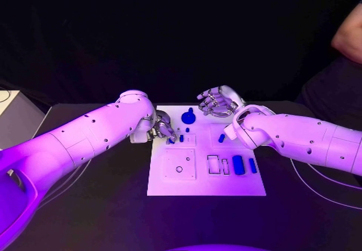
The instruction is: Assemble the parts on the task board
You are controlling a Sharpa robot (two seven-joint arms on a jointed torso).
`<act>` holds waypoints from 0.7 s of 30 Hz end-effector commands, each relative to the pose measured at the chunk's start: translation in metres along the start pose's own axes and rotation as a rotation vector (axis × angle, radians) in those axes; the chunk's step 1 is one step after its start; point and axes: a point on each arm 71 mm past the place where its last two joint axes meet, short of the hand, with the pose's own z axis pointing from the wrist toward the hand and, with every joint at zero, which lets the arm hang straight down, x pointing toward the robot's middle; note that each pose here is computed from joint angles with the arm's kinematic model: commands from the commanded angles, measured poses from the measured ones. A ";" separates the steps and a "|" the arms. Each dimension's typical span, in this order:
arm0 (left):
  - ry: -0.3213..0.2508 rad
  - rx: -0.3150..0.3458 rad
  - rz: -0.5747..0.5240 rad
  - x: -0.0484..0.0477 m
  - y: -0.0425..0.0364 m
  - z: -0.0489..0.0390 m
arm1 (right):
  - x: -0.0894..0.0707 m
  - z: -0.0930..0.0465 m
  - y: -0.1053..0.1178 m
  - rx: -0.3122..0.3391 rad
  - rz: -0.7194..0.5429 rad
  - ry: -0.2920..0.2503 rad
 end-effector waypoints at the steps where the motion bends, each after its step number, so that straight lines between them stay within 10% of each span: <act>1: -0.013 -0.038 0.000 0.0001 0.0027 0.0014 | 0.001 0.000 0.002 -0.013 -0.003 0.012; 21: -0.055 -0.066 -0.018 -0.0034 0.0045 0.0045 | 0.001 0.001 0.002 -0.014 -0.003 0.012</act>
